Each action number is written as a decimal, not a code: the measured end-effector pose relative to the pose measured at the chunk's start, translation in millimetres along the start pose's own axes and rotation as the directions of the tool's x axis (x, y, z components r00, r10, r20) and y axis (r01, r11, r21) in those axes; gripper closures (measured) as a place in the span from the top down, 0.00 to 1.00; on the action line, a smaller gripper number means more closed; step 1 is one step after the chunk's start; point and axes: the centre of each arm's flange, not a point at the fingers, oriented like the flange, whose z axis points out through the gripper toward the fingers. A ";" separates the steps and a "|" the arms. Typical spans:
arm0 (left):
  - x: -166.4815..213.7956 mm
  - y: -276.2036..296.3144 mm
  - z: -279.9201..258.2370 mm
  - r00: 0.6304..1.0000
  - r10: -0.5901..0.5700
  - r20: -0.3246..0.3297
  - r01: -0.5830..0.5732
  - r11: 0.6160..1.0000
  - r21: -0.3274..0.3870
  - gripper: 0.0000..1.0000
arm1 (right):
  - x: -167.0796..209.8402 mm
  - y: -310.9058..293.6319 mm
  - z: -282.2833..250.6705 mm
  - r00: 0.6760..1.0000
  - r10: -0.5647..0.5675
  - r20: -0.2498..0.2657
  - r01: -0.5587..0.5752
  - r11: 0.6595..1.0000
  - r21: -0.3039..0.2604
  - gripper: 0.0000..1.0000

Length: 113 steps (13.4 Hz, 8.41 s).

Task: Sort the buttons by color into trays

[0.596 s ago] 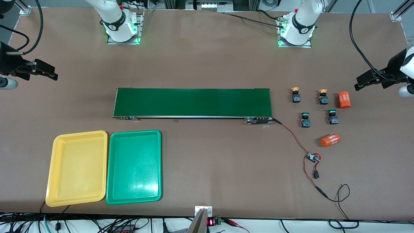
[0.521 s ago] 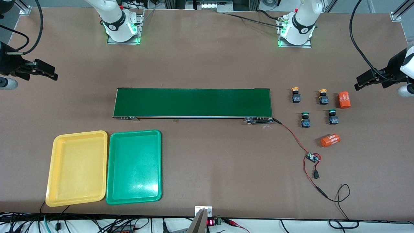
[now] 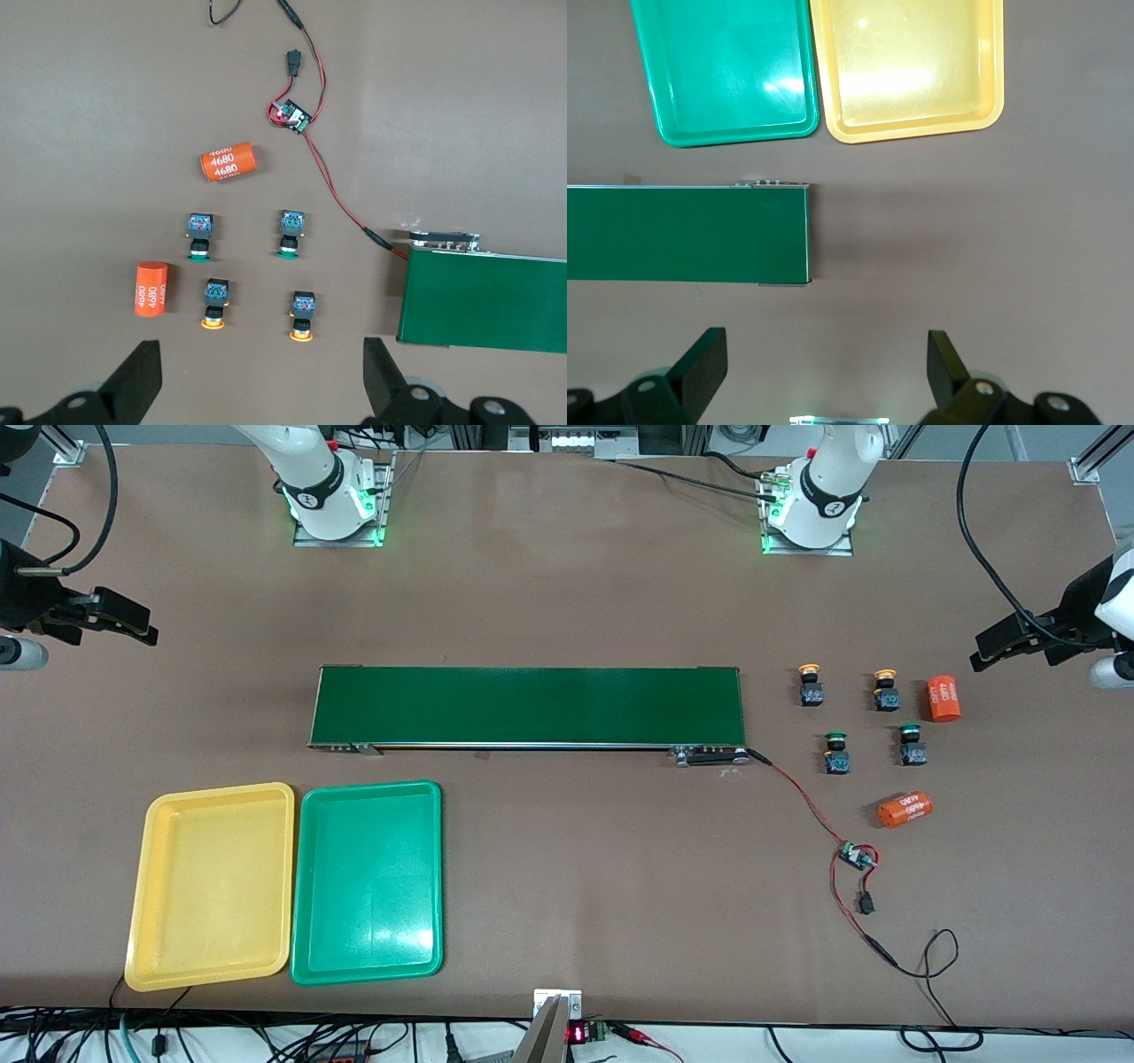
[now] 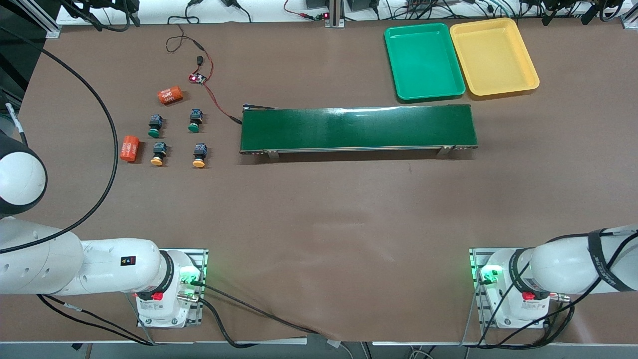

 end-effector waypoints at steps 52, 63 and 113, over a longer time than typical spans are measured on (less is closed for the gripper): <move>112.9 -55.2 367.8 0.238 0.971 -0.025 -0.971 0.237 -0.010 0.50 | 1.4 6.9 1.3 1.000 0.002 -0.003 -0.002 1.000 0.000 1.00; -44.6 248.6 293.3 -0.276 0.957 -0.085 -0.947 -0.286 -0.146 0.50 | 1.5 7.2 1.6 1.000 0.002 -0.002 -0.002 1.000 0.000 1.00; -96.1 35.4 405.9 0.937 -0.014 0.350 0.007 1.000 0.021 1.00 | 1.4 1.3 3.2 1.000 -0.010 0.005 0.010 1.000 0.000 1.00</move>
